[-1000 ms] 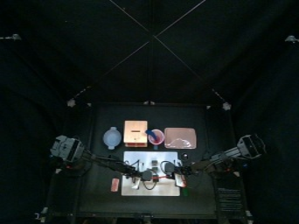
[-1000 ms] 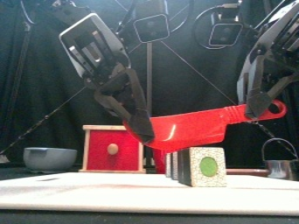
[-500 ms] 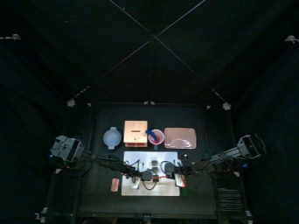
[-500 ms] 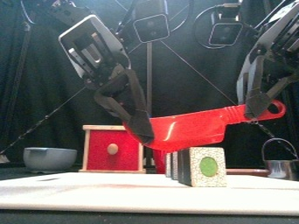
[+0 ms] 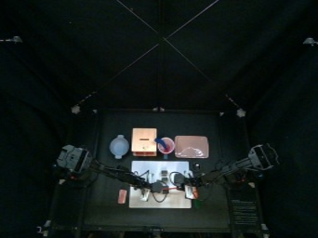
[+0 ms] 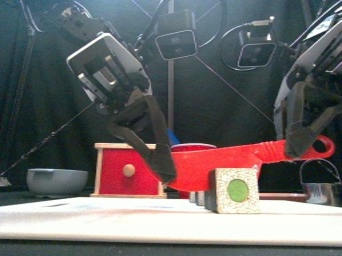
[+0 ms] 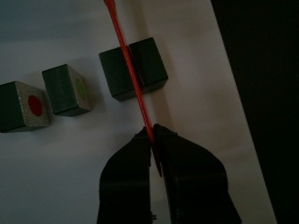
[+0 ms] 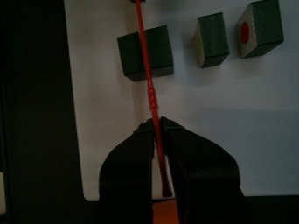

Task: Place sushi on board then cut the sushi with the knife then place the pieces on the plate
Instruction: Cut the sushi into 4 pieces

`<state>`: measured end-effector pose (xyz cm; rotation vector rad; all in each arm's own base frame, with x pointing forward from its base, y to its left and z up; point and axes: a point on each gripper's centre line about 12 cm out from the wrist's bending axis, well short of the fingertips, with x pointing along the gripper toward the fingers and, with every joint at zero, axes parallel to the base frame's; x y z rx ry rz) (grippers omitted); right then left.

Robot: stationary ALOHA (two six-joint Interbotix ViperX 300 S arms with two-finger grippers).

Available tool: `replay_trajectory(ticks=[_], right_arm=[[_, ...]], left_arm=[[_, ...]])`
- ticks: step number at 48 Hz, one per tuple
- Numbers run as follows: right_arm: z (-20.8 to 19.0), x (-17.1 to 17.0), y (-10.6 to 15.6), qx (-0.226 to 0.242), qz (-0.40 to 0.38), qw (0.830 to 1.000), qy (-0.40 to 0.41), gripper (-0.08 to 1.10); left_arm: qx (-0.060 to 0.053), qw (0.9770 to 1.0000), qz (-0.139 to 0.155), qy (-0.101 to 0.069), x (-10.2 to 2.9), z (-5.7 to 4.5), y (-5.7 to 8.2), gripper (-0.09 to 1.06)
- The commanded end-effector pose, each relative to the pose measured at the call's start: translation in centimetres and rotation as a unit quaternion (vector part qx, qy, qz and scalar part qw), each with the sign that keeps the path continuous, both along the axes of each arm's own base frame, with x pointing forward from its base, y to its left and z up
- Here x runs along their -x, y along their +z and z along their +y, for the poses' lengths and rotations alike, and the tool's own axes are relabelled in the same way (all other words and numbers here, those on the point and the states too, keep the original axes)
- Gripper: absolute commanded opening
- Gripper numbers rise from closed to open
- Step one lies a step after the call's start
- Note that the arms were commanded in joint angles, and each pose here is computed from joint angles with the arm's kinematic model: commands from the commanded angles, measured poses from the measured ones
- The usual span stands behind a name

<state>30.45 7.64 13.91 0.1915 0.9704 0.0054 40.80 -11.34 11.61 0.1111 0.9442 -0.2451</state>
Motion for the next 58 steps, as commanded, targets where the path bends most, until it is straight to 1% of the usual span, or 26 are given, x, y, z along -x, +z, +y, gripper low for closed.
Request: replay_trajectory(ticks=[1, 12, 19, 23, 26, 33, 39, 45, 48, 50, 52, 55, 58], right_arm=[[0.0, -0.2, -0.2, -0.007, 0.003, 1.000, -0.008, 0.47], [0.7, -0.6, -1.3, -0.020, 0.009, 1.000, -0.009, 0.47], [1.3, -0.6, -1.5, -0.027, 0.012, 1.000, -0.008, 0.47], [1.8, -0.6, -1.4, -0.032, 0.012, 0.999, -0.006, 0.47], [2.2, -0.7, -1.2, -0.038, 0.009, 0.999, -0.005, 0.47], [3.2, -0.8, -0.8, -0.047, 0.005, 0.999, 0.002, 0.47], [3.6, -0.9, -0.7, -0.051, 0.005, 0.999, 0.004, 0.47], [3.4, -1.0, -0.2, -0.047, 0.002, 0.999, 0.004, 0.47], [3.3, -0.9, 0.1, -0.043, 0.002, 0.999, 0.006, 0.47], [3.2, -0.9, 0.5, -0.040, -0.003, 0.999, 0.008, 0.47], [3.2, -0.9, 1.0, -0.036, -0.008, 0.999, 0.012, 0.47], [3.0, -0.9, 1.8, -0.031, -0.015, 0.999, 0.015, 0.47], [2.6, -0.7, 2.7, -0.027, -0.022, 0.999, 0.015, 0.47]], left_arm=[[0.001, 0.9999, -0.006, -0.011, -0.1, -0.9, 0.4, 0.40], [0.006, 1.0000, 0.002, -0.006, -0.1, -1.1, -0.3, 0.40], [0.011, 0.9999, 0.002, -0.004, -0.1, -1.3, -0.3, 0.40], [0.014, 0.9999, 0.003, -0.004, 0.0, -1.5, -0.3, 0.40], [0.019, 0.9998, 0.002, -0.004, 0.1, -1.9, -0.1, 0.40], [0.026, 0.9996, -0.002, -0.009, 0.3, -2.6, 0.4, 0.40], [0.026, 0.9996, -0.002, -0.012, 0.4, -2.9, 0.7, 0.40], [0.023, 0.9996, -0.004, -0.015, 0.4, -2.9, 0.8, 0.40], [0.024, 0.9996, -0.010, -0.013, 0.1, -2.7, 1.2, 0.41], [0.025, 0.9994, -0.018, -0.013, -0.1, -2.6, 1.8, 0.41], [0.025, 0.9991, -0.029, -0.017, -0.3, -2.7, 2.6, 0.41], [0.021, 0.9987, -0.040, -0.022, -0.3, -2.6, 3.5, 0.42], [0.014, 0.9982, -0.051, -0.029, -0.1, -2.4, 4.3, 0.44]])
